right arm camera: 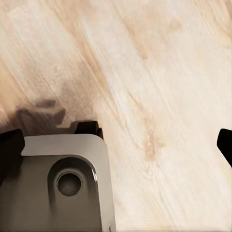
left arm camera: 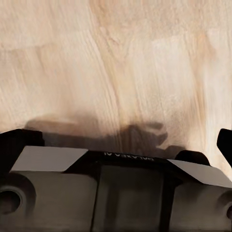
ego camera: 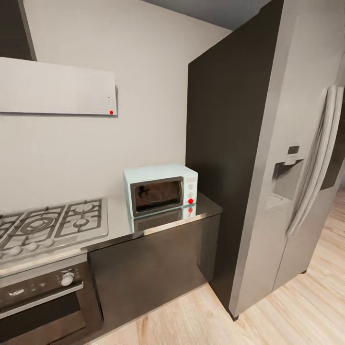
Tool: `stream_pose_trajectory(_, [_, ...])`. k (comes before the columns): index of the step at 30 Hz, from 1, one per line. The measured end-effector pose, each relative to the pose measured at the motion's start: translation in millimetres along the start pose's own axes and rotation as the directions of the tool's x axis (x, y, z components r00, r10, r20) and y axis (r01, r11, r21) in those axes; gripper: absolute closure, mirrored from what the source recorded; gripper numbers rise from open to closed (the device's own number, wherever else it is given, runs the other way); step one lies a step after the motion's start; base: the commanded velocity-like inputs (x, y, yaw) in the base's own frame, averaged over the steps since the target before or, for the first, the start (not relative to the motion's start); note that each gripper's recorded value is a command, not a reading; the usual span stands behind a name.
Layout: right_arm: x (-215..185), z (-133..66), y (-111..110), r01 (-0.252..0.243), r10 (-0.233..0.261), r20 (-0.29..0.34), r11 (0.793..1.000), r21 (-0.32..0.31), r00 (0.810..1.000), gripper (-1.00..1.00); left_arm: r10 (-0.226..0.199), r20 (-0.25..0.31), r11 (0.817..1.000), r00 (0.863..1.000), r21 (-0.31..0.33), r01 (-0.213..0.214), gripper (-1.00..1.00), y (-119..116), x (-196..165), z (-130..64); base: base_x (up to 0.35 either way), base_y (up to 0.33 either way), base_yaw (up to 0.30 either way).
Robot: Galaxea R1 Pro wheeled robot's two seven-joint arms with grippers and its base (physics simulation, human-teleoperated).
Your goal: In the kitchen, take the popcorn bag from the countertop, put it into the microwave, and heat it until the popcorn is cooked so the cooked popcorn ends up inside the bag.
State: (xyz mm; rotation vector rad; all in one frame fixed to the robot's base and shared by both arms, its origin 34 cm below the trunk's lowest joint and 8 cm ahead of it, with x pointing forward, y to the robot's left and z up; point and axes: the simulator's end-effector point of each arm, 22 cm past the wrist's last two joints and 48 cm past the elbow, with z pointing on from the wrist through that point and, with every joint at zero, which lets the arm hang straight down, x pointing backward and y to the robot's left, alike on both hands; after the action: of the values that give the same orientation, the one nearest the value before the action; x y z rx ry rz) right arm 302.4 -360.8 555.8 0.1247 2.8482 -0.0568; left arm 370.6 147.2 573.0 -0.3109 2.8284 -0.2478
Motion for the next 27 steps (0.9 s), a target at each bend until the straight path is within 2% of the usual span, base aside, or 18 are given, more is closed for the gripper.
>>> stream_pose_trajectory(2, [-0.6,-0.1,-0.5,0.002,-0.002,0.001,1.0,0.0,1.0,-1.0,-0.008,-0.005,1.0,1.0,-0.019,0.008,-1.0,15.6,7.5,-0.1,-0.007,0.0,0.0])
stream_pose_trajectory(5, [0.6,0.0,0.2,0.033,-0.033,-0.004,0.999,-0.002,0.999,-1.0,-0.088,-0.027,0.995,0.996,-0.039,0.087,-1.0,30.2,30.2,-0.6,-0.001,0.0,0.0])
stream_pose_trajectory(7, [2.6,0.0,0.6,0.036,-0.036,-0.011,0.999,-0.001,0.999,-1.0,-0.105,-0.03,0.994,0.994,-0.042,0.104,-1.0,31.7,32.9,-0.7,0.0,0.0,0.0])
stream_pose_trajectory(15, [3.1,-0.1,-5.2,0.051,-0.05,-0.015,0.998,0.024,0.999,-1.0,-0.107,-0.032,0.993,0.994,-0.042,0.106,-1.0,31.6,34.1,-0.8,0.0,0.0,0.211])
stream_pose_trajectory(17, [3.8,-0.1,-5.1,0.086,-0.086,-0.019,0.996,0.02,0.996,-1.0,-0.108,-0.032,0.993,0.994,-0.042,0.106,-1.0,31.6,34.1,-0.7,0.0,0.0,0.269])
stream_pose_trajectory(19, [5.6,-0.1,-3.2,0.165,-0.164,-0.027,0.986,0.012,0.986,-1.0,-0.108,-0.032,0.993,0.994,-0.042,0.106,-1.0,31.6,34.1,-0.7,0.0,0.0,0.27])
stream_pose_trajectory(21, [6.9,0.0,-1.1,0.21,-0.209,-0.032,0.978,0.006,0.977,-1.0,-0.109,-0.032,0.993,0.994,-0.043,0.107,-1.0,31.8,34.1,-0.8,0.0,0.0,0.27])
stream_pose_trajectory(27, [7.4,0.0,-1.0,0.228,-0.228,-0.034,0.974,0.003,0.973,-1.0,-0.108,-0.031,0.993,0.994,-0.043,0.107,-1.0,31.9,34.0,-0.7,0.0,0.0,0.27])
